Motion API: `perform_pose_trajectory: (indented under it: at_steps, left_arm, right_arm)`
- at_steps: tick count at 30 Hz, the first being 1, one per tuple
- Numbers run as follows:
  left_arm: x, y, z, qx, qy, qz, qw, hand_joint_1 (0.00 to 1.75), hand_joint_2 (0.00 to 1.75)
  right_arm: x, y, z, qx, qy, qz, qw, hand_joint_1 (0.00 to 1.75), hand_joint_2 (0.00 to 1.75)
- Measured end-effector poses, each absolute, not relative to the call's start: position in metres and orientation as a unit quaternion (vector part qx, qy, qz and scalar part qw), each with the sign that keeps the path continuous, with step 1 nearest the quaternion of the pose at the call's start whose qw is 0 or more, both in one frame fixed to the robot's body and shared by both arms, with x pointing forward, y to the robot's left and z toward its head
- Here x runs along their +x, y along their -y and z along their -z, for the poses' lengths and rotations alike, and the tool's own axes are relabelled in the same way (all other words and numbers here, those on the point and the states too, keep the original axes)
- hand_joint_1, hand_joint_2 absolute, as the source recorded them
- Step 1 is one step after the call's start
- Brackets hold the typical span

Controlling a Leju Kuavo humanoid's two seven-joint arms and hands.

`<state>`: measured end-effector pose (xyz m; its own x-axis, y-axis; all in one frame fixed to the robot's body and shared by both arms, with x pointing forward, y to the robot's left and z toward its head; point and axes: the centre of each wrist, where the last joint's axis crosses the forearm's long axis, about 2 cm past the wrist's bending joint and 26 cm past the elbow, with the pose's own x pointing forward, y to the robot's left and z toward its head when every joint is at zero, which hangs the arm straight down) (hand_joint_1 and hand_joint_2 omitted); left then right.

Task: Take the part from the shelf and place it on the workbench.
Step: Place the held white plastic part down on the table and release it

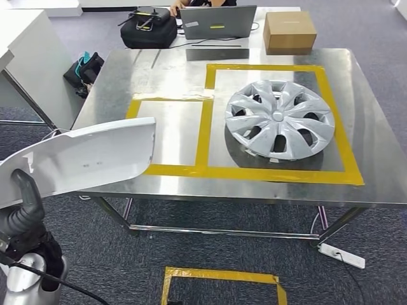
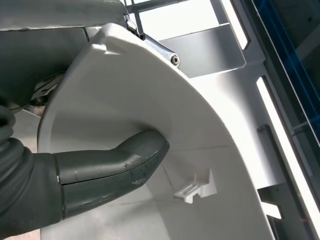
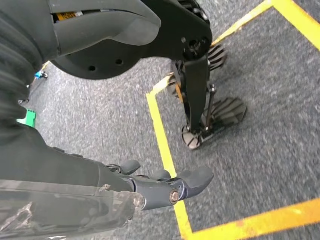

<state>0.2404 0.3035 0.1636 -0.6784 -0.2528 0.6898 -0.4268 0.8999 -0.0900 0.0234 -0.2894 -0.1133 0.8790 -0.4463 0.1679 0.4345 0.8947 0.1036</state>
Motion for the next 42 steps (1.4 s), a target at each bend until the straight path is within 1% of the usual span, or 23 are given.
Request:
perform_pose_trajectory:
  at_steps: [10,23,31,35,42]
  left_arm:
    - [0.247,-0.304,-0.167,0.175,0.909,-0.114,0.36,1.75,1.75]
    - [0.281,-0.289,-0.171,0.155,0.91,-0.023,0.384,1.75,1.75]
    - [0.333,-0.253,-0.192,0.115,0.91,0.081,0.39,1.75,1.75]
    - [0.355,-0.233,-0.196,0.098,0.902,0.135,0.399,1.75,1.75]
    - [0.391,-0.195,-0.199,0.138,0.877,0.215,0.406,1.75,1.75]
  right_arm:
    - [0.028,0.29,0.113,0.032,0.095,0.219,0.97,0.0,1.75]
    - [0.029,0.292,0.113,0.035,0.094,0.2,0.975,0.0,1.75]
    - [0.037,0.293,0.112,0.042,0.1,0.179,0.978,0.0,1.75]
    - [0.038,0.293,0.112,0.043,0.094,0.169,0.98,0.0,1.75]
    - [0.042,0.292,0.112,0.05,0.094,0.143,0.984,0.0,1.75]
